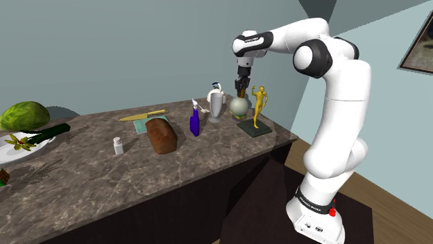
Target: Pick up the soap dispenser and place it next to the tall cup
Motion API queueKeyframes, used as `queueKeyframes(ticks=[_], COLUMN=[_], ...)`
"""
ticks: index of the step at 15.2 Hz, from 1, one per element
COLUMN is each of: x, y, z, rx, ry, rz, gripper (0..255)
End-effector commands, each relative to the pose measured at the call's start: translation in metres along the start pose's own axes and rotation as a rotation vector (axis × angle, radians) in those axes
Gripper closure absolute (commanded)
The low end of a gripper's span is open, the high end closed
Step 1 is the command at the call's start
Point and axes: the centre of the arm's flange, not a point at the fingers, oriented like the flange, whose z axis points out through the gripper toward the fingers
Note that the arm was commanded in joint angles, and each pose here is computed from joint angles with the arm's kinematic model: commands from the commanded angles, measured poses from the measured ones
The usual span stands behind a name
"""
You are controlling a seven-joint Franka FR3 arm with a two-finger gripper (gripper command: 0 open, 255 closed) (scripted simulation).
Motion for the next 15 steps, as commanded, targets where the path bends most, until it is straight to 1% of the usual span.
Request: queueKeyframes(ticks=[1, 15], x=[0.001, 0.005], y=[0.001, 0.005], z=[0.010, 0.083], rx=[0.000, 0.000], ry=[0.001, 0.001], rz=[0.000, 0.000], gripper=[255, 255])
